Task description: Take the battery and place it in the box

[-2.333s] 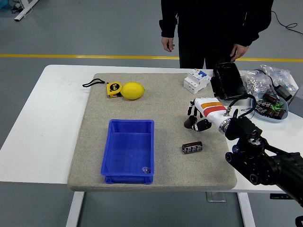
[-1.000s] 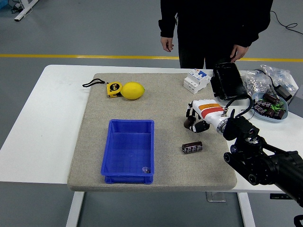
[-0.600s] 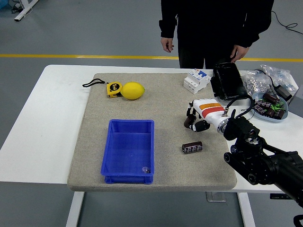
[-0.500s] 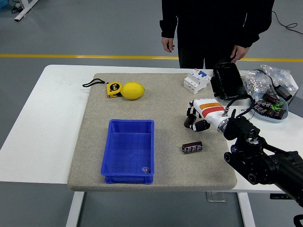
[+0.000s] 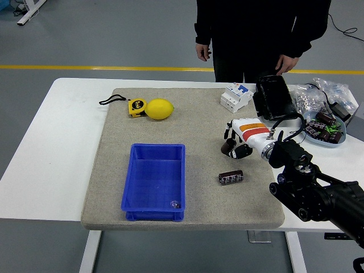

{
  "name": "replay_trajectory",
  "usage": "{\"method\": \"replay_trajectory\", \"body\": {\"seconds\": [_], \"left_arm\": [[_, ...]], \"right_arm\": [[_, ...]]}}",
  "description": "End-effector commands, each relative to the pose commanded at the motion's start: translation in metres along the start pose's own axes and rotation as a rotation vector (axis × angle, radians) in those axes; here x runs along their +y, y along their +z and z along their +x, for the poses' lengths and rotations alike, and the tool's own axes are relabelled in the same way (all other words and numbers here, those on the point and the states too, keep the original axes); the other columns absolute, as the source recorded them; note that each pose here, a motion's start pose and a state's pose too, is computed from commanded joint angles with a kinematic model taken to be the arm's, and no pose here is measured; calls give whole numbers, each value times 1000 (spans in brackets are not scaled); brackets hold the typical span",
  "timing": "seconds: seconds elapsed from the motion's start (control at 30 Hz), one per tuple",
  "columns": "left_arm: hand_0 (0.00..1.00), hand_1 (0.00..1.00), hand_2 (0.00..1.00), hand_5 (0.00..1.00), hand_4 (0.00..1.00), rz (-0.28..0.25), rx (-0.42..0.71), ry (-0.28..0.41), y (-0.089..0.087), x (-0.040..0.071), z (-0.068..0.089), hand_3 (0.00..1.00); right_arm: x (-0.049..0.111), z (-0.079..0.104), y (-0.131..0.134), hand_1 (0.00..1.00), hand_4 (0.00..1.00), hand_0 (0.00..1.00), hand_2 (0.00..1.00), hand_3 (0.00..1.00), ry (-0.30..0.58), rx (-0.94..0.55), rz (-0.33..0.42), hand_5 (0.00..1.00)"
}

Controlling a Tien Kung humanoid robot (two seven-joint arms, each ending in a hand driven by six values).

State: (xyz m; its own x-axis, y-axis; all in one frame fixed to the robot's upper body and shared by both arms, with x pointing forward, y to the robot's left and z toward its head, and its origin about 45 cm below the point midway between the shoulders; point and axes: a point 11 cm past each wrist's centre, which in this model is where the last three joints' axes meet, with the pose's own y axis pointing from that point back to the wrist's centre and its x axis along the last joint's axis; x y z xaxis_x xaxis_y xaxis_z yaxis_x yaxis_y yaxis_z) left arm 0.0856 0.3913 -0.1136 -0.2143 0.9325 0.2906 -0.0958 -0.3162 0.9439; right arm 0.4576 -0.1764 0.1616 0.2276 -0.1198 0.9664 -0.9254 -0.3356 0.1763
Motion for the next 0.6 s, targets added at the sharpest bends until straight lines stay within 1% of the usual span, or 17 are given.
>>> {"method": "replay_trajectory", "body": {"seconds": [0.13,0.17,0.4,0.57,0.6], "left_arm": [[755,703,728,612,698,0,0,0,0,0,0,627],[755,703,728,614,699,-1,0,0,1,0,0,627],[754,703,728,613,700,-3,0,-2,2,0,-1,627],[754,703,728,613,700,-4,-1,-2,2,0,-1,627],[755,702,729,614,700,-4,-1,-2,3,0,-1,627]], "right_arm": [[-1,-1,0,306,934,138,414,479,-8,9,-5,142],[-1,-2,1,328,872,148,444,491,-14,14,-8,180],[-1,-5,5,331,880,149,447,495,-30,31,-19,167],[-2,-4,4,331,880,149,447,495,-24,39,-13,167],[-2,-3,3,325,875,149,440,480,-22,40,-12,159]]}}
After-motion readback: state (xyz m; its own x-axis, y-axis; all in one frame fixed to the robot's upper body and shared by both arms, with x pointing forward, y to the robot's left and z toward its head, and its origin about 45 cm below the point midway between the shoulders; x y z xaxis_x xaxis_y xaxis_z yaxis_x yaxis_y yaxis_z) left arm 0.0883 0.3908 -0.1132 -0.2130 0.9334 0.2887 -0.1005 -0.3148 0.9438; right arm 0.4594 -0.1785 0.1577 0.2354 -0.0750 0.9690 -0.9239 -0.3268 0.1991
